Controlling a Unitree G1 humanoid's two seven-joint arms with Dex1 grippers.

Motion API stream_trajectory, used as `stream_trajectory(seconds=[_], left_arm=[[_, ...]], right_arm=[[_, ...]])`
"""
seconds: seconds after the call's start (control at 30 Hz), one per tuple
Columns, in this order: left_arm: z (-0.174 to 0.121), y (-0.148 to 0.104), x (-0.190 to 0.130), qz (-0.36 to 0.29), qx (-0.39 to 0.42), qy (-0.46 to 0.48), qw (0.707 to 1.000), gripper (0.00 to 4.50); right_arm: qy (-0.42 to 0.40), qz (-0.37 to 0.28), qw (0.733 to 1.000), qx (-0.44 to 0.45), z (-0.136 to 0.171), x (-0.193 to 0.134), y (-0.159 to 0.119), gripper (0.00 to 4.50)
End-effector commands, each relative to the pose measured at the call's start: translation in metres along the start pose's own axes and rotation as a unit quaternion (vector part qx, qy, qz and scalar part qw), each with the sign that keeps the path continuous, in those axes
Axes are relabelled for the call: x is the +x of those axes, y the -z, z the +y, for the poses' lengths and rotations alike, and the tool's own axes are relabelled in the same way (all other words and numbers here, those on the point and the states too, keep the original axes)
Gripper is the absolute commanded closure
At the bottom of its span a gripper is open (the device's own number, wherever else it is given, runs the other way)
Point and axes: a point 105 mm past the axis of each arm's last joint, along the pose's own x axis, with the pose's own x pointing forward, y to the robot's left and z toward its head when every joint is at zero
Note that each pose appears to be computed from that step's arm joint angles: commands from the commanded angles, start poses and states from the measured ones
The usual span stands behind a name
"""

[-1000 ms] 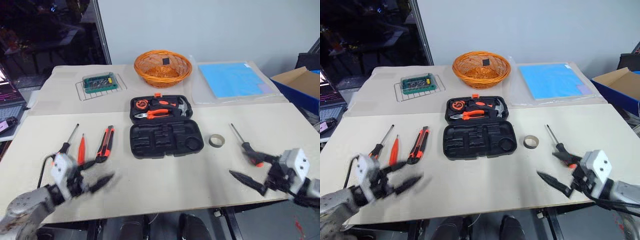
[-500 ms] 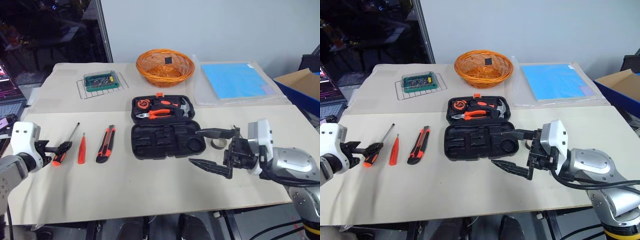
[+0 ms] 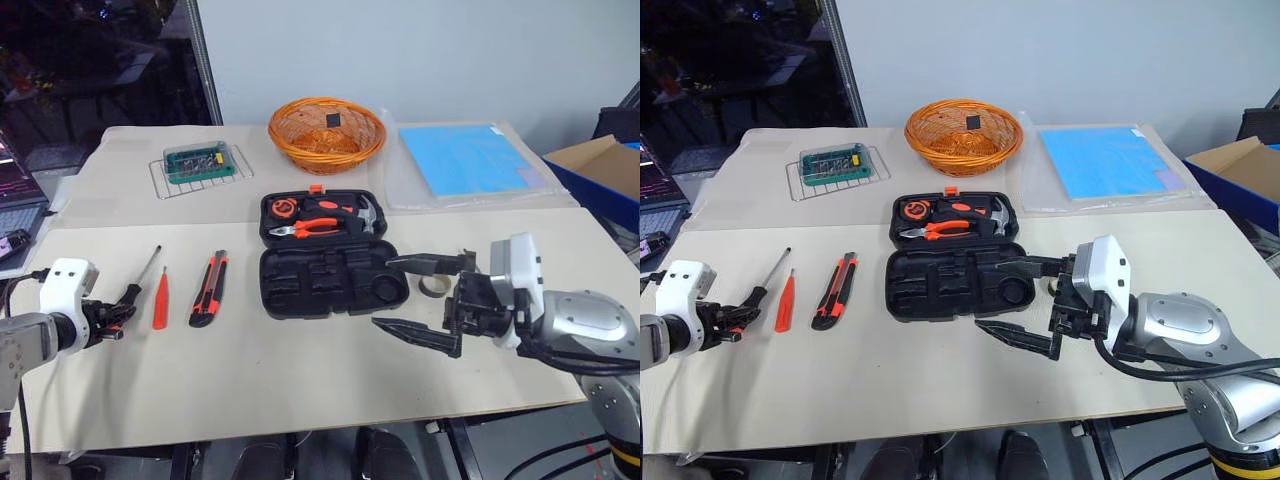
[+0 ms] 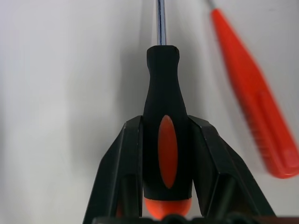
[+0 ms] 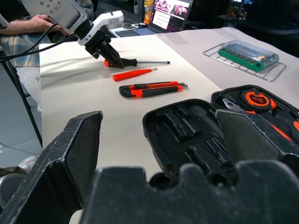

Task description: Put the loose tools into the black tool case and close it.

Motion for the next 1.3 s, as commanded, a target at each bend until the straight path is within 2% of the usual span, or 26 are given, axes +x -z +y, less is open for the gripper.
stream_trajectory(seconds=[0.03, 0.07, 0.1, 0.23, 0.4, 0.53, 0.63, 0.8, 0.93, 1.13, 1.2, 1.3], left_arm=[[-0.023, -0.056, -0.02, -0.106, 0.047, 0.084, 0.99, 3.6], [-0.029, -0.063, -0.023, -0.116, 0.051, 0.106, 0.986, 3.6], [-0.051, -0.072, -0.024, -0.111, 0.101, 0.156, 0.976, 3.6], [-0.134, -0.081, -0.009, -0.071, 0.275, 0.312, 0.907, 3.6], [-0.188, -0.099, 0.032, -0.063, 0.365, 0.366, 0.854, 3.6], [-0.211, -0.106, 0.07, -0.044, 0.424, 0.363, 0.828, 3.6], [-0.219, -0.11, 0.09, -0.036, 0.454, 0.354, 0.817, 3.6], [-0.212, -0.111, 0.116, -0.007, 0.504, 0.323, 0.801, 3.6], [-0.209, -0.117, 0.126, -0.002, 0.528, 0.306, 0.792, 3.6], [-0.211, -0.117, 0.132, 0.0, 0.573, 0.308, 0.759, 3.6], [-0.215, -0.119, 0.13, -0.01, 0.567, 0.32, 0.759, 2.6], [-0.217, -0.126, 0.125, -0.033, 0.548, 0.335, 0.765, 1.69]], right_arm=[[0.012, -0.035, 0.999, -0.017, 0.002, -0.004, -0.015, 0.0], [0.014, -0.039, 0.999, -0.016, 0.002, -0.005, -0.016, 0.0], [0.023, -0.045, 0.999, -0.016, 0.002, -0.008, -0.017, 0.0], [0.075, -0.025, 0.997, -0.002, -0.001, -0.024, -0.009, 0.0], [0.121, 0.03, 0.992, 0.006, 0.004, -0.05, 0.007, 0.0], [0.154, 0.058, 0.986, 0.004, 0.008, -0.07, 0.009, 0.0], [0.167, 0.071, 0.983, 0.002, 0.013, -0.078, 0.009, 0.0], [0.179, 0.07, 0.981, 0.0, 0.021, -0.079, 0.006, 0.0], [0.186, 0.07, 0.98, -0.002, 0.024, -0.079, 0.006, 0.0], [0.193, 0.07, 0.979, -0.002, 0.028, -0.078, 0.006, 0.0], [0.193, 0.069, 0.979, -0.001, 0.029, -0.077, 0.007, 0.0], [0.191, 0.067, 0.979, 0.002, 0.029, -0.076, 0.008, 0.0]])
